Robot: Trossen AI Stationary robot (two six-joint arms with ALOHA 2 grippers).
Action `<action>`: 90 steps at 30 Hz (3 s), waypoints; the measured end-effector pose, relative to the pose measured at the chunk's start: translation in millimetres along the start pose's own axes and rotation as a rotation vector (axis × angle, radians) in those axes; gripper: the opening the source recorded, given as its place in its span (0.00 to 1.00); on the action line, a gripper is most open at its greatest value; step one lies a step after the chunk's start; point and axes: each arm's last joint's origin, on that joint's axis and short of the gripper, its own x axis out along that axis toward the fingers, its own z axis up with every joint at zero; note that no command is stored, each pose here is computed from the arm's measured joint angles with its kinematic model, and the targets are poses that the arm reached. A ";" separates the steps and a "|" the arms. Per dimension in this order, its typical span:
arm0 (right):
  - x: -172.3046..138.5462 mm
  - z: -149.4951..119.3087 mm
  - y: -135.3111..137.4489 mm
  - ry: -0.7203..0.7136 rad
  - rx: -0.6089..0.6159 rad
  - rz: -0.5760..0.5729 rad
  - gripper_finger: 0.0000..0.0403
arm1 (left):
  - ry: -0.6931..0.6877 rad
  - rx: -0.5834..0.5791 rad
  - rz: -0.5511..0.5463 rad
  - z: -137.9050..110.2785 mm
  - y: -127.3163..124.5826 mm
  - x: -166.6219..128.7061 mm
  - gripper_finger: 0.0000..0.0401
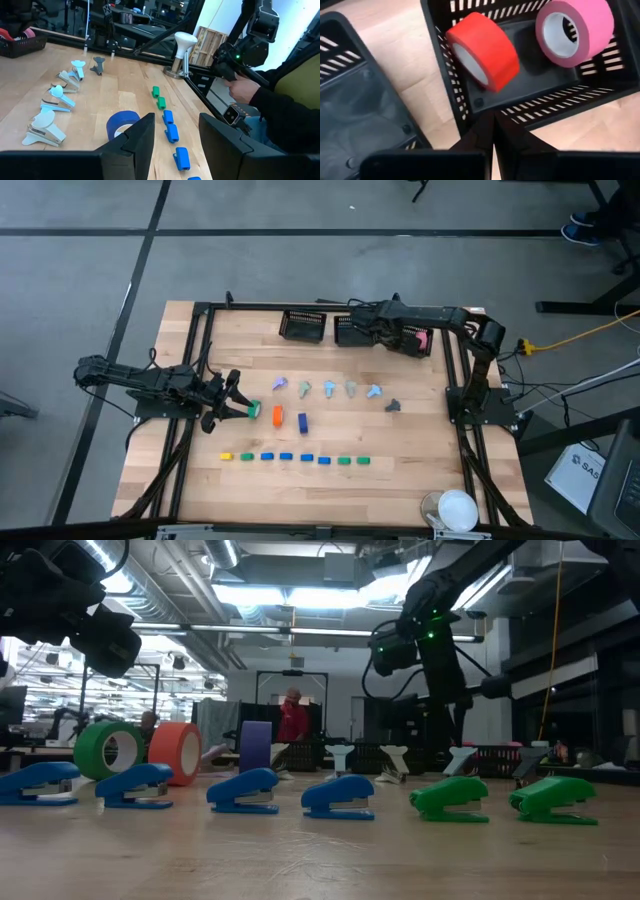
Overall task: Pick and place Stapler, Stapler remover, tape
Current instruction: Adjust the right black bin on the table, then put the blue tape into the right black bin
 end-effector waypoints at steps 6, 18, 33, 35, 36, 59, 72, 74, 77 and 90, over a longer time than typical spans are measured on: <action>-0.3 -2.6 3.5 0.062 -0.035 0.034 0.03 | 0.000 0.000 0.000 0.0 0.0 0.0 0.37; -6.6 -19.2 6.7 0.113 -0.069 0.091 0.03 | 0.000 0.000 0.000 0.0 0.0 0.0 0.37; -17.2 -40.8 18.8 0.123 -0.082 0.261 0.03 | 0.000 0.000 0.000 0.0 0.0 0.0 0.37; -19.0 -43.8 19.4 0.124 -0.090 0.274 0.03 | 0.000 0.000 0.000 0.1 0.0 0.0 0.37; -20.5 -45.1 19.4 0.124 -0.095 0.276 0.03 | 0.000 0.000 0.000 -0.1 0.0 0.0 0.37; -73.5 -73.7 2.6 0.041 -0.436 0.226 0.03 | 0.000 0.000 0.000 0.0 0.0 0.0 0.37; -82.6 -90.1 -9.3 0.005 -0.510 0.196 0.03 | 0.000 0.000 0.000 -0.1 0.0 0.0 0.37; -82.8 -90.2 -9.5 -0.011 -0.510 0.197 0.03 | 0.000 0.000 0.000 0.0 0.0 0.0 0.37; -82.7 -90.0 -9.7 -0.019 -0.509 0.195 0.03 | 0.000 0.000 0.000 0.0 0.0 0.0 0.37; -82.8 -90.1 -9.8 -0.019 -0.509 0.195 0.03 | 0.000 0.000 0.001 0.1 0.0 0.0 0.37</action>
